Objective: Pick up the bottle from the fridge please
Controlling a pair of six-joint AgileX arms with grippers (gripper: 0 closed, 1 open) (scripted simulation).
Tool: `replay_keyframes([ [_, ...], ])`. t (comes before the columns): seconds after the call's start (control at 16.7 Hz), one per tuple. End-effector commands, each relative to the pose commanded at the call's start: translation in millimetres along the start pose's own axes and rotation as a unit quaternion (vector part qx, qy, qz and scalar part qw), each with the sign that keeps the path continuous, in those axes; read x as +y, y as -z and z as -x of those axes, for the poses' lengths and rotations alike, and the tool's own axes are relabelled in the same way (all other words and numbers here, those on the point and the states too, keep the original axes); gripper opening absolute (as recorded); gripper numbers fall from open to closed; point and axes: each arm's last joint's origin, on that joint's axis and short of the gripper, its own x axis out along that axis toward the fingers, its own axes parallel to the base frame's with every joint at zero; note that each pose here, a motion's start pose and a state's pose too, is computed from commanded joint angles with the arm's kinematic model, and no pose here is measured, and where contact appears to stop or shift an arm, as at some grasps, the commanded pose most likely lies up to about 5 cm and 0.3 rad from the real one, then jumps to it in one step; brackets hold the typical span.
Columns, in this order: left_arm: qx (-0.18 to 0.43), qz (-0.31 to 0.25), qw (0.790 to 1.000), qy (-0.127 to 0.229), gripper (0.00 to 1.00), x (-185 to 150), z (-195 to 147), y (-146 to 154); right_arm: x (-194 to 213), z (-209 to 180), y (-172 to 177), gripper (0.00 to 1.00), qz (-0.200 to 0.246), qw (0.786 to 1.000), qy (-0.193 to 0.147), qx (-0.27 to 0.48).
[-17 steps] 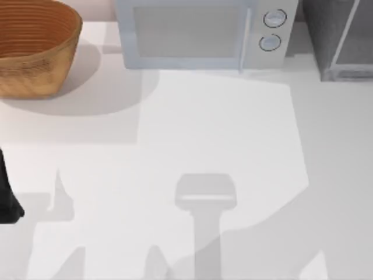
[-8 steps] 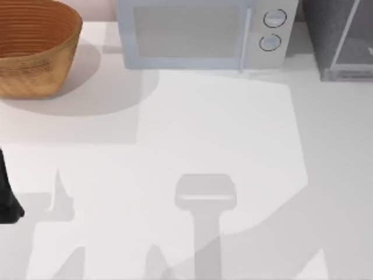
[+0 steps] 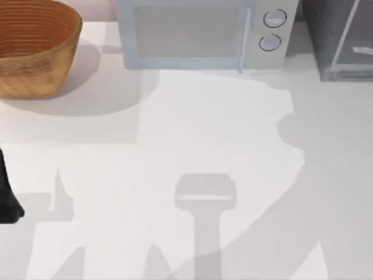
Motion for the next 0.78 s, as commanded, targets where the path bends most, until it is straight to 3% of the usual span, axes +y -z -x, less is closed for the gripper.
replay_keyframes([
  [0.3, 0.0, 0.0, 1.0, 0.0, 1.0, 0, 0, 0, -3, 17, -4, 0.0, 0.002, 1.0, 0.003, -0.004],
  [0.78, 0.0, 0.0, 1.0, 0.0, 1.0, 0, 0, 0, 0, 96, 3, 0.0, -0.002, 1.0, 0.0, 0.005],
])
